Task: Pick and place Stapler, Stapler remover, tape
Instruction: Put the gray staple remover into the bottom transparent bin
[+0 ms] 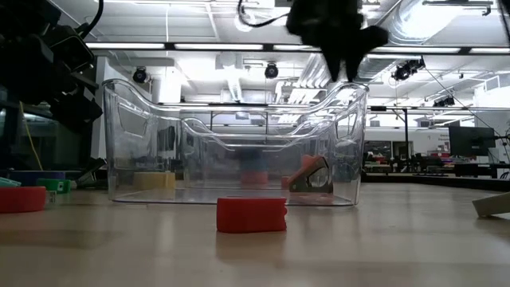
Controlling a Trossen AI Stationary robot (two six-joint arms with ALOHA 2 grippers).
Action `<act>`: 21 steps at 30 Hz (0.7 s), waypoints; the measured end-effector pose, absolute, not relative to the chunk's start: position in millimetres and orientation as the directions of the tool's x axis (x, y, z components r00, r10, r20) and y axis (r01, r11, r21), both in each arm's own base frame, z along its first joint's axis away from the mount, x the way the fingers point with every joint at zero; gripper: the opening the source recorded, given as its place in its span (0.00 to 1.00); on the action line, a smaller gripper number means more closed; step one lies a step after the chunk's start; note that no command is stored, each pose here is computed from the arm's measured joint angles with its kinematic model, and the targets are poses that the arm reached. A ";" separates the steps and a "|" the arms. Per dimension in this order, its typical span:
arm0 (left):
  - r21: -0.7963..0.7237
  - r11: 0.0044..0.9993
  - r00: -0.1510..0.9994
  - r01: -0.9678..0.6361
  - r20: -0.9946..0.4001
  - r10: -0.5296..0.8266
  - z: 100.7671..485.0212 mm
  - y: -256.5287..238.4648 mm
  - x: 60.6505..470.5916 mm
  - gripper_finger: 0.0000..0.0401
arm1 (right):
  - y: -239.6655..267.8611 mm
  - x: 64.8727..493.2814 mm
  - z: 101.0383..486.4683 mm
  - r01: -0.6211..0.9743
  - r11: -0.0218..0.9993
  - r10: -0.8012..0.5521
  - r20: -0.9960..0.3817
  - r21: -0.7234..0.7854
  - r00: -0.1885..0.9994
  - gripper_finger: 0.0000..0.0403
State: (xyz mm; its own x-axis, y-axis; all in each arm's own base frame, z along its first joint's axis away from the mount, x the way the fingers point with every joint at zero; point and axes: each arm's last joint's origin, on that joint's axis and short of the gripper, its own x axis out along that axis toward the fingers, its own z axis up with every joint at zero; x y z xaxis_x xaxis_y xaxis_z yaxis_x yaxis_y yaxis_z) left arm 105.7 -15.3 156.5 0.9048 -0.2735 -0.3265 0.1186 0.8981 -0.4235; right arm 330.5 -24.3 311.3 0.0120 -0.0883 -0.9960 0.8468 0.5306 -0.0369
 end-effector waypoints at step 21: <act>-0.424 0.898 0.905 0.119 -0.326 -0.274 156.5 -15.3 105.7 0.58 | 90.8 263.8 225.5 0.763 0.632 0.112 -0.990 0.140 0.089 0.60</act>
State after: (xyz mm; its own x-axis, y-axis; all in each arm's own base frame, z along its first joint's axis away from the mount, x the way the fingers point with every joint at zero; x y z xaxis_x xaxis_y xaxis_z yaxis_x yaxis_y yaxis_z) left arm 105.7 -15.3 156.5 0.9047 -0.2738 -0.3265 0.1189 0.8980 -0.4235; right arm 263.8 90.8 225.5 0.0888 0.1117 -0.9898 0.7625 0.6317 0.1397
